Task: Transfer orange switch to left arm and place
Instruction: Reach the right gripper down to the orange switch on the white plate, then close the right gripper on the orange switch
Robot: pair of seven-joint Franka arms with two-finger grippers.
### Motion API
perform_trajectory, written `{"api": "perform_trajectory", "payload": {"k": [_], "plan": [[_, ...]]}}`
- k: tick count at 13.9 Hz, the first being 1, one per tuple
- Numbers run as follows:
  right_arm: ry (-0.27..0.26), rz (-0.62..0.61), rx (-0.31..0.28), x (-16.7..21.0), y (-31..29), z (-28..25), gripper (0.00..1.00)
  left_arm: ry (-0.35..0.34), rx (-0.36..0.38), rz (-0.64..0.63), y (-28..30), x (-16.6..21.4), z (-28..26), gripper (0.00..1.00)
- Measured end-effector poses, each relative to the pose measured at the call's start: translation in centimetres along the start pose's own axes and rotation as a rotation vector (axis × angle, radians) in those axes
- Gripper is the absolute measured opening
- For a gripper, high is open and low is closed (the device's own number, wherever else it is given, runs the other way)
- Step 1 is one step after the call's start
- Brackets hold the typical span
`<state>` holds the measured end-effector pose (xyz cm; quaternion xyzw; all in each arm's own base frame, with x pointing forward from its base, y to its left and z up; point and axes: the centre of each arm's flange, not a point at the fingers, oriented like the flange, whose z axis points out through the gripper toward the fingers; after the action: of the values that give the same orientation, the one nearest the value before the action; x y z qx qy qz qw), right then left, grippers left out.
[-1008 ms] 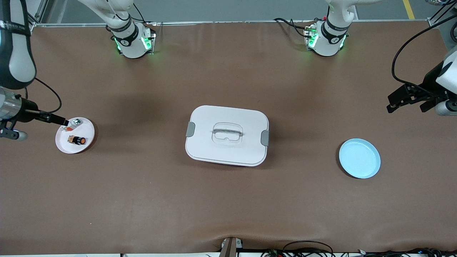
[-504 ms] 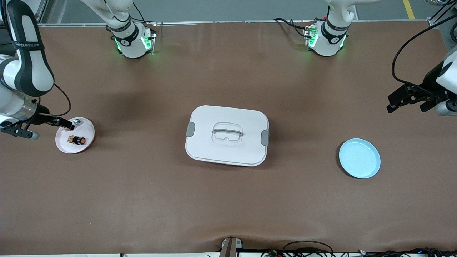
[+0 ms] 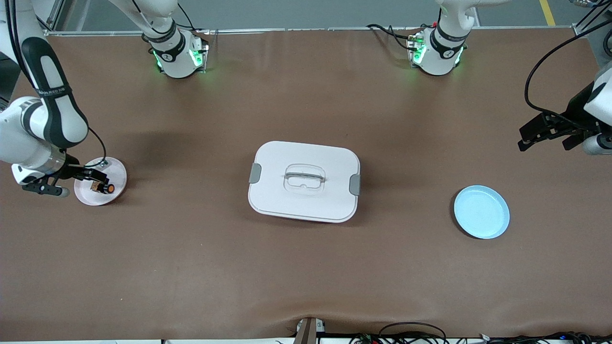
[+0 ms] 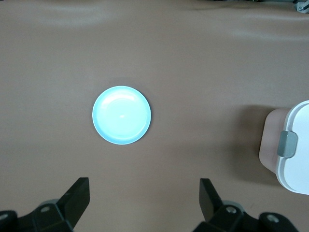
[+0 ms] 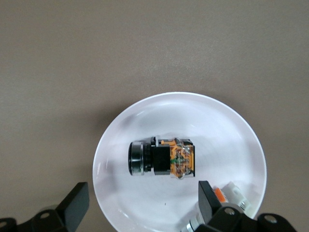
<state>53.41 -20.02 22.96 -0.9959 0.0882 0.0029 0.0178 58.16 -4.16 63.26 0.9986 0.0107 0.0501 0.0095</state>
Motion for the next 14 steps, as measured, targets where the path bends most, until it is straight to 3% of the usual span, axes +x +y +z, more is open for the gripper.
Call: {"api": "perform_trajectory", "payload": {"k": [14], "plan": [[-0.021,-0.039,0.006,1.5,1.3,3.4,1.00,0.000,0.000,0.000,0.0,0.0,0.0,1.00]]}}
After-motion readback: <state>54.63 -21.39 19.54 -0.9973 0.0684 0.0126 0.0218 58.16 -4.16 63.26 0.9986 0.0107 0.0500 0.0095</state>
